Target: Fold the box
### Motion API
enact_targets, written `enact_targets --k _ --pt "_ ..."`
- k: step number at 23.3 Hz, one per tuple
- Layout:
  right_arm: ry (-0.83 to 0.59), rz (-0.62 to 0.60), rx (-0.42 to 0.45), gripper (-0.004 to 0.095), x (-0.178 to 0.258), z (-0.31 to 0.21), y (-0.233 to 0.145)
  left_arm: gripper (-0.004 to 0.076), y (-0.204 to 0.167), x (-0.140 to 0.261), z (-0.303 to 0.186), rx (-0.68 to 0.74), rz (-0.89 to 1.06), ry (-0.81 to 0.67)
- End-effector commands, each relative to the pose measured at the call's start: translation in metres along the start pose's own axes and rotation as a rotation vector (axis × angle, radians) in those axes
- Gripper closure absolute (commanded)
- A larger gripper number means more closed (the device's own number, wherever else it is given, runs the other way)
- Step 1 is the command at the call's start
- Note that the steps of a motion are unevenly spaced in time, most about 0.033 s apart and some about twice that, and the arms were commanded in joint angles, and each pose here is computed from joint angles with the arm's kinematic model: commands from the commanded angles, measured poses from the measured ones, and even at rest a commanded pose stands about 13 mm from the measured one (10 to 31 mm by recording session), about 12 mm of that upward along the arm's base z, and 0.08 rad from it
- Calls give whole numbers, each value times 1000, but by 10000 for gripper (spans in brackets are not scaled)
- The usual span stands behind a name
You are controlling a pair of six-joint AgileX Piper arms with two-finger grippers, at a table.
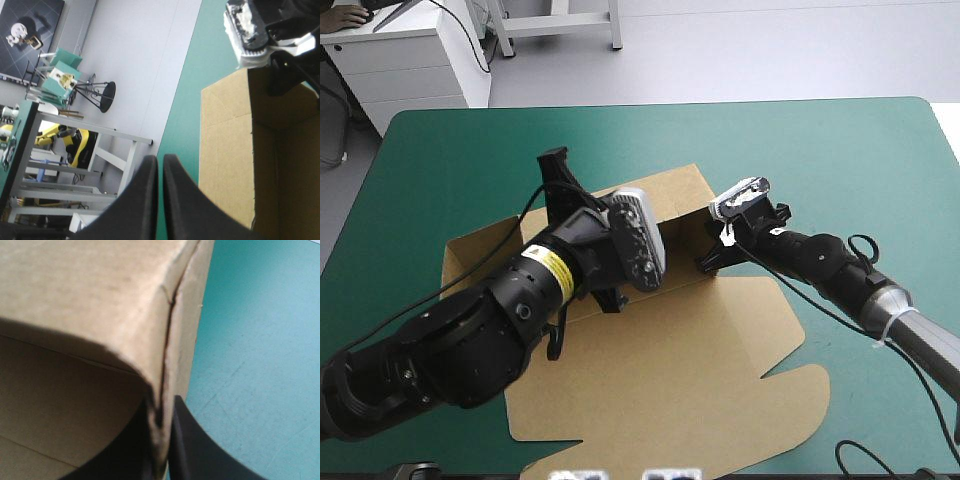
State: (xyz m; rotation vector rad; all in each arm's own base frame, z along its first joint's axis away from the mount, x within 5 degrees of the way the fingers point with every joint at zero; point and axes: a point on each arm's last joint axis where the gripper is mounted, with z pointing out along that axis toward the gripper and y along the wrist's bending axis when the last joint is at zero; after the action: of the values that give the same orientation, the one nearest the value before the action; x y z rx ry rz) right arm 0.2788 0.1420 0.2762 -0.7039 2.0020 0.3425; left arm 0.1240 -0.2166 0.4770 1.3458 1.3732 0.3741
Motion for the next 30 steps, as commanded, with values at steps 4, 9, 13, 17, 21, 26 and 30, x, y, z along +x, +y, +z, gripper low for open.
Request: enact_targets --k 4,9,13,17,21,26,30 --pt "-76 -18 37 927 -17 -14 -2 706 60 56 10 -41 -300 147" --pt "-73 -19 30 927 -17 -14 -2 706 91 122 21 -42 -570 285" --pt "-73 -19 30 927 -17 -14 -2 706 109 167 13 -95 -772 373" --pt "-73 -21 30 927 -17 -14 -2 706 112 205 6 -128 -889 468" --pt "-78 -23 33 927 -18 -16 -2 709 100 221 15 -89 -930 504" --pt "-109 -74 55 927 -24 -31 -3 709 91 229 24 -90 -936 501" --pt "-121 -69 100 927 -28 -54 -14 709 91 229 25 -99 -940 489"
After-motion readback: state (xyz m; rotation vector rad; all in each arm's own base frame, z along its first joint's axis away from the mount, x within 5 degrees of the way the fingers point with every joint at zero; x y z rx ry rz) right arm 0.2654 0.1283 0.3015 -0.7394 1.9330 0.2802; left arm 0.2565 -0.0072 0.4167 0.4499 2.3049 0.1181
